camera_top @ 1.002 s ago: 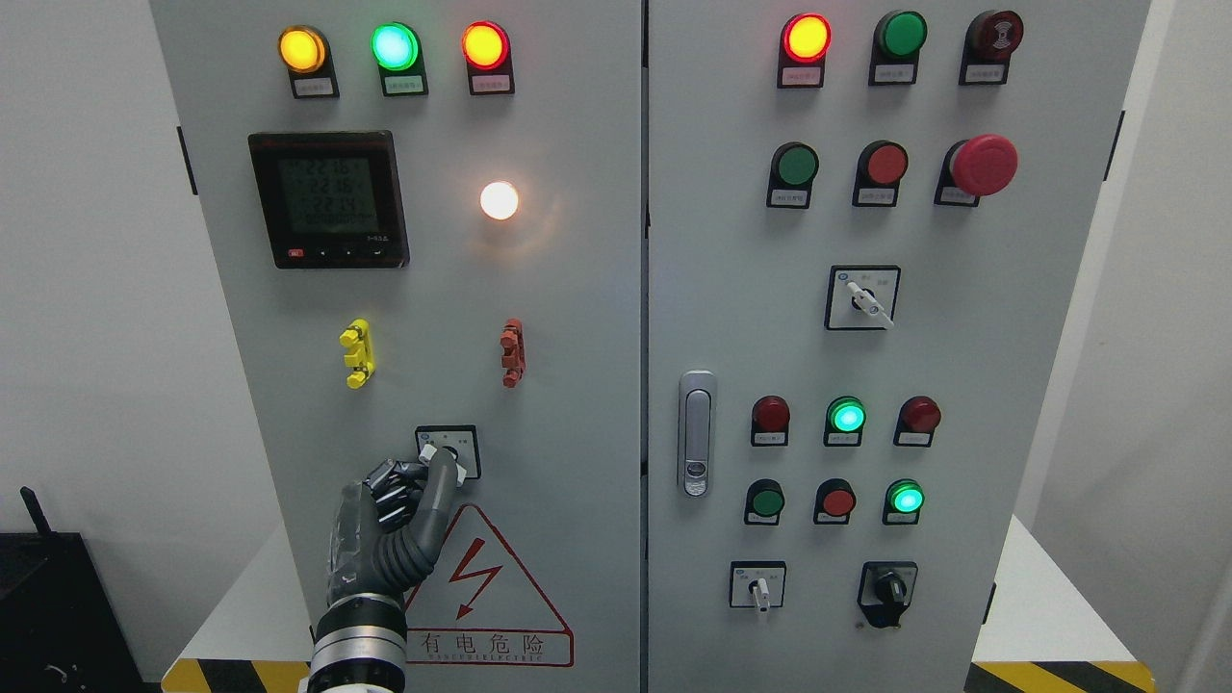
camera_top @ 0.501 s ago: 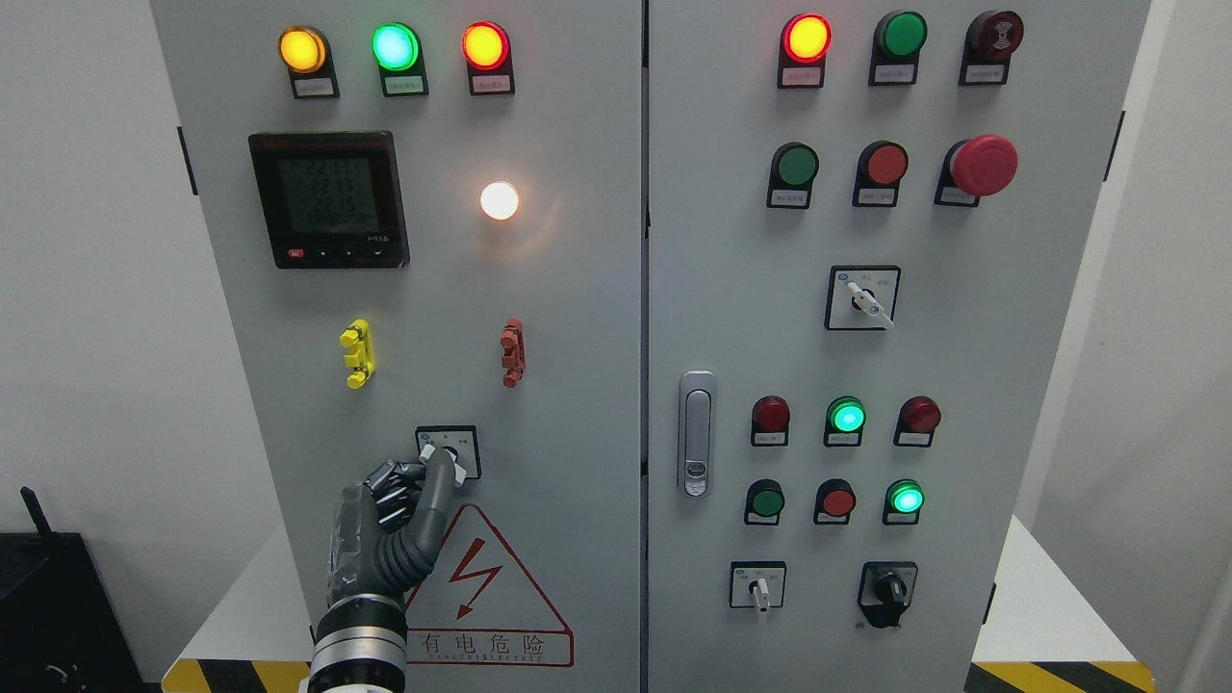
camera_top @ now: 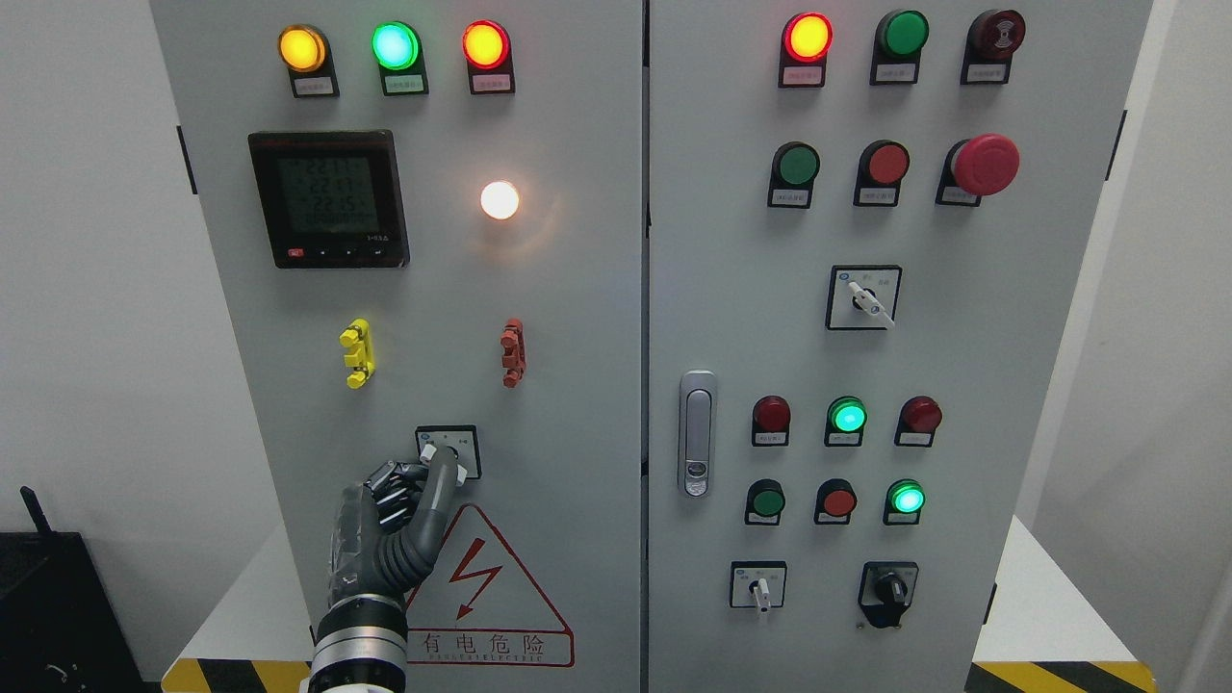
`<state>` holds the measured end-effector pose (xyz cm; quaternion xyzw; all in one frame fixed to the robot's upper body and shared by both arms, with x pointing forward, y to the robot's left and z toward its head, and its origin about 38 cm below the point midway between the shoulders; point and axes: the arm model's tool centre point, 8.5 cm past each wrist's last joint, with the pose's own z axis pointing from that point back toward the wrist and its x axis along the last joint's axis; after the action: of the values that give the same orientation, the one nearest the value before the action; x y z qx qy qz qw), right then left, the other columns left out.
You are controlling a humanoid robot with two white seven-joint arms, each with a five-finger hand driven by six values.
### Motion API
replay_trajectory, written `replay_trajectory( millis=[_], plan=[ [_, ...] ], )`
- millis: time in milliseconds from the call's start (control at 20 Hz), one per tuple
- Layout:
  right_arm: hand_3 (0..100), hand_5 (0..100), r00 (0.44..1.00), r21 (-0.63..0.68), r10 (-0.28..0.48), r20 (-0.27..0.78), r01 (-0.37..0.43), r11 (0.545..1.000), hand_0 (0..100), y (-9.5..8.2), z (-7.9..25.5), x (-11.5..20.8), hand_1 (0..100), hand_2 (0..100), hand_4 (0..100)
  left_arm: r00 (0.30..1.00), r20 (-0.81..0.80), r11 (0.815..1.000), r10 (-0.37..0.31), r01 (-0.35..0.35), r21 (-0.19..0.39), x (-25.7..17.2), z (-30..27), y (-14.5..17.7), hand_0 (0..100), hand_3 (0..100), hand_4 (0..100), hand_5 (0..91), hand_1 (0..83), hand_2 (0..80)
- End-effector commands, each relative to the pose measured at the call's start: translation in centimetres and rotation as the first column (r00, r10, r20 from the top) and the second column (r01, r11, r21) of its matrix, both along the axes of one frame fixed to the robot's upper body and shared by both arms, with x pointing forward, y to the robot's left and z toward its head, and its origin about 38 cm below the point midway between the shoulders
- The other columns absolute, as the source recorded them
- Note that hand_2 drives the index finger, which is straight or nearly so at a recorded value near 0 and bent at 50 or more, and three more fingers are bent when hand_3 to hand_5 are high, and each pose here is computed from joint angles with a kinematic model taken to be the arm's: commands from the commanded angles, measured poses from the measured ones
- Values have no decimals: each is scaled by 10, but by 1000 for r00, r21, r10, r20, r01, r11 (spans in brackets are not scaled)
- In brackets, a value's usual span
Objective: Turn on light switch 1
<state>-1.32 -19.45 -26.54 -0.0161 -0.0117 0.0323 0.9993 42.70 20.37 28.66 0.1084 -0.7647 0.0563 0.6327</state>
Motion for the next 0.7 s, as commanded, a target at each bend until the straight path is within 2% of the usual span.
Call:
replay_trajectory(
  millis=[0,651],
  plan=[
    [0,0,1000,2,-25,0,25,1000,0,0,0,0,0,0,0,1000,6,1000,-6,6,1,0,1,-1,289,987,986,884,433,610],
    [0,0,1000,2,-24,-2,24,1000,0,0,0,0,0,0,0,1000,9,1000,-1,1,2,-21,-11,5,260,994,987,885,440,623]
  ],
)
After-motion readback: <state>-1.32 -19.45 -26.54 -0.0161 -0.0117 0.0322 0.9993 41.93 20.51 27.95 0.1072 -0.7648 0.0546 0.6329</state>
